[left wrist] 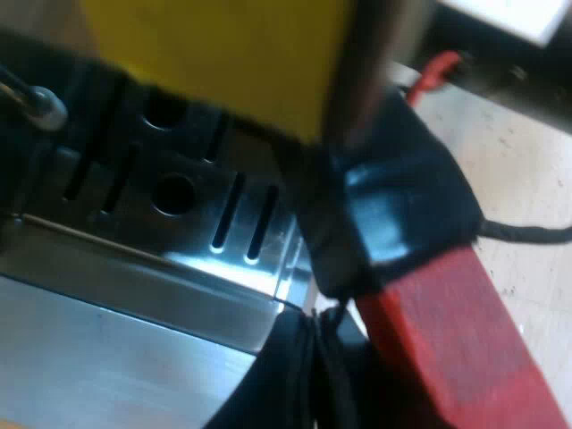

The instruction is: Put the handle in the coffee machine

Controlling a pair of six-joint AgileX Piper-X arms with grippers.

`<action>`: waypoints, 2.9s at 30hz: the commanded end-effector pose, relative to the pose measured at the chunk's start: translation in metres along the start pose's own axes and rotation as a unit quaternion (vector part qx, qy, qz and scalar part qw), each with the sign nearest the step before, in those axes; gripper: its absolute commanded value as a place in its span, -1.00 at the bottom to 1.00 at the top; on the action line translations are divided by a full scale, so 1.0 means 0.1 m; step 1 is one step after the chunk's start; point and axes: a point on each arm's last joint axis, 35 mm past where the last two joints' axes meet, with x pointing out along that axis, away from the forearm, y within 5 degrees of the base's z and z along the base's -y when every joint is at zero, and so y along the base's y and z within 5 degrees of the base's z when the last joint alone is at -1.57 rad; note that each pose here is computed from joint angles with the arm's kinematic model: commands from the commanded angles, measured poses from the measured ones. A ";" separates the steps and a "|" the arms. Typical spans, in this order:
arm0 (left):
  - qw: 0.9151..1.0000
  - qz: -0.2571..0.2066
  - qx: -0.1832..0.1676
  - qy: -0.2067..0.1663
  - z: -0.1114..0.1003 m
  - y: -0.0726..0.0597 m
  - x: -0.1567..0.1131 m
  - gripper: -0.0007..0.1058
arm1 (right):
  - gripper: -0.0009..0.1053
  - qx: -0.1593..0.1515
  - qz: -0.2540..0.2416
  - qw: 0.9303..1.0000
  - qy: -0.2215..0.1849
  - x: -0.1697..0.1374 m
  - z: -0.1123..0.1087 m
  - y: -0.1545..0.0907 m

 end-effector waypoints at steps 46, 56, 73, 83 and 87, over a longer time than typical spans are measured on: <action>0.986 0.142 -0.076 -0.035 -0.10 -0.85 0.44 -0.98 | -0.43 -0.094 0.166 0.977 0.097 -0.60 0.17 -0.60; 0.977 0.150 -0.139 -0.052 -0.18 -0.95 0.42 -0.98 | -0.43 -0.107 0.269 0.952 0.104 -1.05 0.48 -0.97; 0.976 0.166 -0.132 -0.050 0.02 -1.17 0.58 -0.98 | 0.23 -0.064 0.390 0.904 0.164 -1.60 1.23 -1.69; 0.976 0.159 -0.140 -0.050 0.14 -1.34 0.72 -0.98 | 0.23 -0.053 0.389 0.906 0.157 -1.65 1.37 -1.90; 0.974 0.145 -0.164 -0.051 0.18 -1.43 0.79 -0.98 | 0.23 -0.044 0.388 0.907 0.160 -1.65 1.37 -1.90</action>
